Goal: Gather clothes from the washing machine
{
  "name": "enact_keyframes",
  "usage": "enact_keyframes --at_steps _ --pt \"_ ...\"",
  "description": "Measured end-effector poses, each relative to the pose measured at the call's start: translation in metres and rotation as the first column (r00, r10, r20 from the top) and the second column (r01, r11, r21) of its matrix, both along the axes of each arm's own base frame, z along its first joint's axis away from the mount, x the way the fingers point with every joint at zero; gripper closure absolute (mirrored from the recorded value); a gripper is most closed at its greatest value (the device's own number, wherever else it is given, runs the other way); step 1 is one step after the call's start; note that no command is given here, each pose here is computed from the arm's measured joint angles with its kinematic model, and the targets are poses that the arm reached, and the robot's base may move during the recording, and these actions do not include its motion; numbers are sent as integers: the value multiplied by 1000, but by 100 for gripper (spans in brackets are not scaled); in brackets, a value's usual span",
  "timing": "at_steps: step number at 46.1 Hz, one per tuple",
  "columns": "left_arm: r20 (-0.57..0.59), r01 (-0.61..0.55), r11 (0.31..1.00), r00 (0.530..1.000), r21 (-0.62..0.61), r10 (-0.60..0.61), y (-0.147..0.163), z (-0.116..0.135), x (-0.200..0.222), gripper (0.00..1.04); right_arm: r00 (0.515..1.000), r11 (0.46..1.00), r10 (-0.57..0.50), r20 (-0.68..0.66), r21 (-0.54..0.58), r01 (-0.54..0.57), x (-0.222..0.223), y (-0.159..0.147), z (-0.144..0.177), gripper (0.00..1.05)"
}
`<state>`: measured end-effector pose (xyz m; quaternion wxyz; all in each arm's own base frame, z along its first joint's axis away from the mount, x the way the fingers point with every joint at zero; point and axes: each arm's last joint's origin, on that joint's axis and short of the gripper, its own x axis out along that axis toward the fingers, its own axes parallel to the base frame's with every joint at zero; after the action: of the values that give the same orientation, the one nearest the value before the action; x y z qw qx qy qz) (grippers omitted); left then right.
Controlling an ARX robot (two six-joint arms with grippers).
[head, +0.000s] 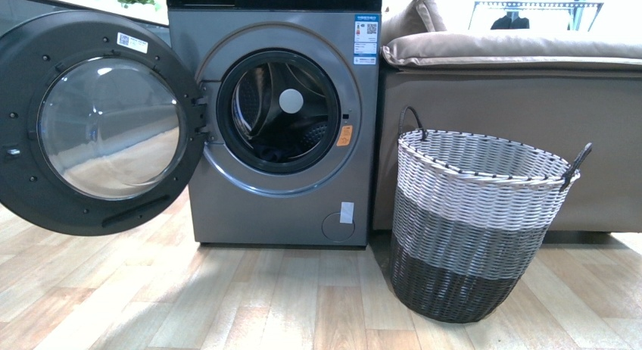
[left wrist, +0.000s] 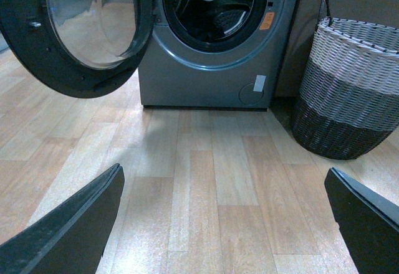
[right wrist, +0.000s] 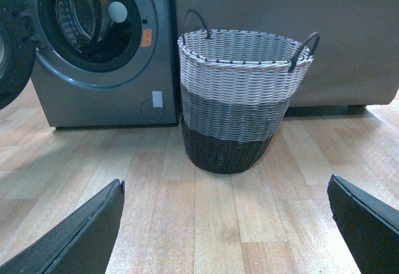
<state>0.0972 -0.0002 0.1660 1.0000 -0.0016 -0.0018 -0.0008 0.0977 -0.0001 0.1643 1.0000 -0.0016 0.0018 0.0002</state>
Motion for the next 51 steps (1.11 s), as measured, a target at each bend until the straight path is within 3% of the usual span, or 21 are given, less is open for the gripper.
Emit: enact_keyframes --at_steps 51 --pt "1 0 1000 1000 0 0 0 0 0 6 1000 1000 0 0 0 0 0 0 0 8"
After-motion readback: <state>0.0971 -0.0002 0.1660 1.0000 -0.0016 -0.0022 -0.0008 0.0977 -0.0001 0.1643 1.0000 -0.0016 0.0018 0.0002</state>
